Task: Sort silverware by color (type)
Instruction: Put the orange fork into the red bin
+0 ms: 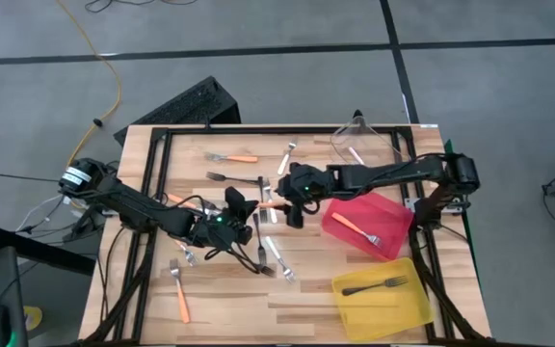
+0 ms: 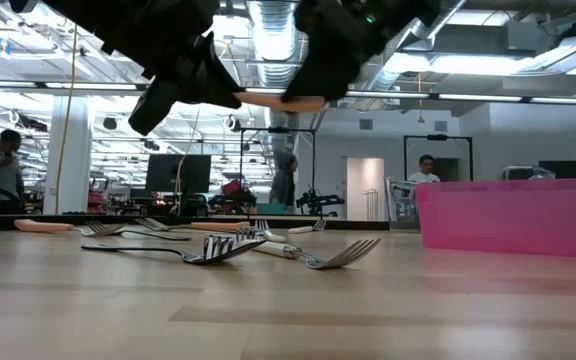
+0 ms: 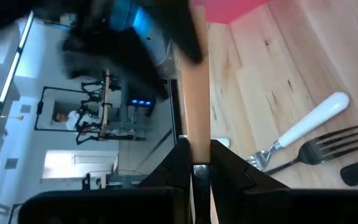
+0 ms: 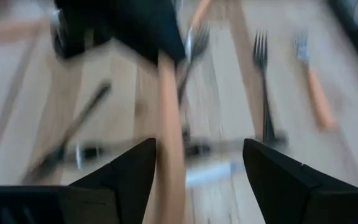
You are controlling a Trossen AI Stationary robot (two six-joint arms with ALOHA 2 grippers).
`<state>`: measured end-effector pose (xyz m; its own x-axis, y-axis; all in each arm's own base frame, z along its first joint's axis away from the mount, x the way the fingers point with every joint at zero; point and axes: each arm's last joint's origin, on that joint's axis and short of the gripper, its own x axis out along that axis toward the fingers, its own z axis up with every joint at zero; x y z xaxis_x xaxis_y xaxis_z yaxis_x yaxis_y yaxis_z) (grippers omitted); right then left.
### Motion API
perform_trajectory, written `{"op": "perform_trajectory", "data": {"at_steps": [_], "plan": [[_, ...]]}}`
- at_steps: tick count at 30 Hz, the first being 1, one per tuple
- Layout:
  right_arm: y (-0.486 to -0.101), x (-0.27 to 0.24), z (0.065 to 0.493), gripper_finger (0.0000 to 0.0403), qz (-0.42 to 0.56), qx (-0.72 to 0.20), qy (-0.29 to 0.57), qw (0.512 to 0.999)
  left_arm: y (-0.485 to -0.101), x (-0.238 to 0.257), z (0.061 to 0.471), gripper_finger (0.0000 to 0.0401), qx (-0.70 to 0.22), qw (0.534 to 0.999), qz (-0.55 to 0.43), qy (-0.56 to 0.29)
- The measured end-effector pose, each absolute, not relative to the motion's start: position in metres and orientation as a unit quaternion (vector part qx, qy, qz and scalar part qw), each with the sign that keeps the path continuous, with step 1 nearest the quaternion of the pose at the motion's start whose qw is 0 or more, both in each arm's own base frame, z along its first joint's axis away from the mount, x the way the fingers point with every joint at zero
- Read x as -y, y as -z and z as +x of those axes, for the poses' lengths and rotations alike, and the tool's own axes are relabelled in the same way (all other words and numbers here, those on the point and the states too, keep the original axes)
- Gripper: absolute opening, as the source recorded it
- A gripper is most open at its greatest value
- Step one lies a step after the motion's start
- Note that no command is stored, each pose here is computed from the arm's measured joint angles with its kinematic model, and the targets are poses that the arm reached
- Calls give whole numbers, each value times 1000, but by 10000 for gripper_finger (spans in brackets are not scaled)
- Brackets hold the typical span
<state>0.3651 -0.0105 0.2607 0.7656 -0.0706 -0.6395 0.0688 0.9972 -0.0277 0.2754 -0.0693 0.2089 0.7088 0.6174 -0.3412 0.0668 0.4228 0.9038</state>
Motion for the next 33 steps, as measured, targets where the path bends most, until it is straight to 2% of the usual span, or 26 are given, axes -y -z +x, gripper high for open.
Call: {"op": "perform_trajectory", "data": {"at_steps": [11,16,25,33], "plan": [[-258,11,369,259,19,-333,30,942,-210,69,276,19,-334,774,508,-177],[-258,11,369,211,23,-333,18,942,-210,69,277,19,-332,774,509,-178],[-258,12,369,80,25,-335,4,942,-210,68,277,19,-333,773,509,-179],[-258,12,369,77,22,-335,2,942,-210,69,277,26,-330,778,506,-173]]}}
